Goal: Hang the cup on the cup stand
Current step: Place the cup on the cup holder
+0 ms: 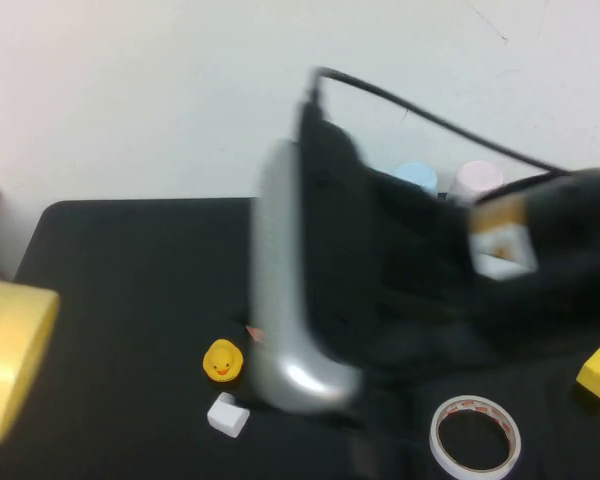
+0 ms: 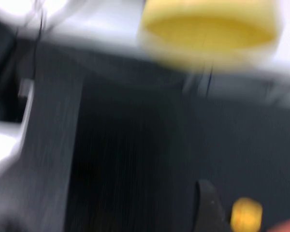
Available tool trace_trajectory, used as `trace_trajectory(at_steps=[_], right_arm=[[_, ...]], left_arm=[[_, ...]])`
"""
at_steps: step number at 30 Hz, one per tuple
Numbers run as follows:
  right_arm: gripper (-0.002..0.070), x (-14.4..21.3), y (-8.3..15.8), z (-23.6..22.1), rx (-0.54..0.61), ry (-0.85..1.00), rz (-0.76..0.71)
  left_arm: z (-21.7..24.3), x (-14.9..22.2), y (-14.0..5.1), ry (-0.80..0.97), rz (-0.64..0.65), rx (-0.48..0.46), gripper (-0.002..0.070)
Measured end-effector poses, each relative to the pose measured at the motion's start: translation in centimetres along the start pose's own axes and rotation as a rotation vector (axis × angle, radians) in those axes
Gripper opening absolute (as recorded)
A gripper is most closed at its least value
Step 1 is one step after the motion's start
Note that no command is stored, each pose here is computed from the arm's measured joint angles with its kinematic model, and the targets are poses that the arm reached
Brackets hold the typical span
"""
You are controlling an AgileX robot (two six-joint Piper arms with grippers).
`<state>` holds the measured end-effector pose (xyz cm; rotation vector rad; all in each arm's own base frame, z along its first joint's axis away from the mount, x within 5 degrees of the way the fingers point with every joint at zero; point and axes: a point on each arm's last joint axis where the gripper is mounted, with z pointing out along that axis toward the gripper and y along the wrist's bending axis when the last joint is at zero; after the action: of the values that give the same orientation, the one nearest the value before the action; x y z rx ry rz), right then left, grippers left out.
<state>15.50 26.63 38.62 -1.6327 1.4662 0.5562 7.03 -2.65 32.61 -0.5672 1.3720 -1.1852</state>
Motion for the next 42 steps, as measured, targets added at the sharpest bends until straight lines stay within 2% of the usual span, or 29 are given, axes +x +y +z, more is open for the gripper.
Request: trace_trajectory(at_steps=[2,4,6,8,10,13,16,19,25,31,35,39,42], right_arm=[[0.0358,0.8,0.6,-1.9,-0.018,0.123,0.027],[0.0306,2.1,1.1,-3.5,-0.018,0.296,0.057],[0.0188,3.5,1.3,-5.3,0.013,0.482,0.12],[0.009,4.5,1.4,-6.7,0.065,0.593,0.157],[0.0044,5.2,1.6,-8.0,0.114,0.636,0.163],[0.0017,6.8,2.8,-10.1,0.168,0.652,0.182],[0.001,8.3,4.3,-11.7,0.226,0.598,0.204],[0.0008,10.0,5.8,-12.9,0.274,0.515,0.222],[0.0006,13.4,8.4,-14.0,0.311,0.454,0.28],[0.0006,16.5,10.4,-14.5,0.276,0.586,0.36],[0.0006,17.8,11.2,-14.7,0.244,0.685,0.385],[0.0005,17.8,11.3,-14.6,0.233,0.682,0.397],[0.0004,17.7,11.4,-14.6,0.226,0.676,0.402]], left_arm=[[0.2,-0.7,-1.2,-0.021,0.156,0.023,0.0561],[0.5,-1.2,-2.4,-0.034,0.336,0.042,0.0561],[1.1,-1.7,-3.6,-0.037,0.518,0.062,0.0561],[2.0,-1.9,-4.5,-0.016,0.748,0.088,0.0561],[3.0,-1.9,-5.1,0.015,0.962,0.123,0.0561],[4.9,-1.3,-5.4,0.088,1.259,0.214,0.0561],[6.7,-0.4,-5.0,0.176,1.396,0.317,0.0561],[8.4,0.5,-4.4,0.276,1.404,0.415,0.0561],[12.5,2.1,-2.8,0.469,1.302,0.583,0.0561],[17.1,2.2,-2.6,0.571,1.154,0.678,0.0561],[20.7,2.3,-2.8,0.61,1.053,0.668,0.056],[24.6,4.3,-3.4,0.622,1.001,0.564,0.056],[27.3,7.3,-3.5,0.611,1.047,0.473,0.056]])
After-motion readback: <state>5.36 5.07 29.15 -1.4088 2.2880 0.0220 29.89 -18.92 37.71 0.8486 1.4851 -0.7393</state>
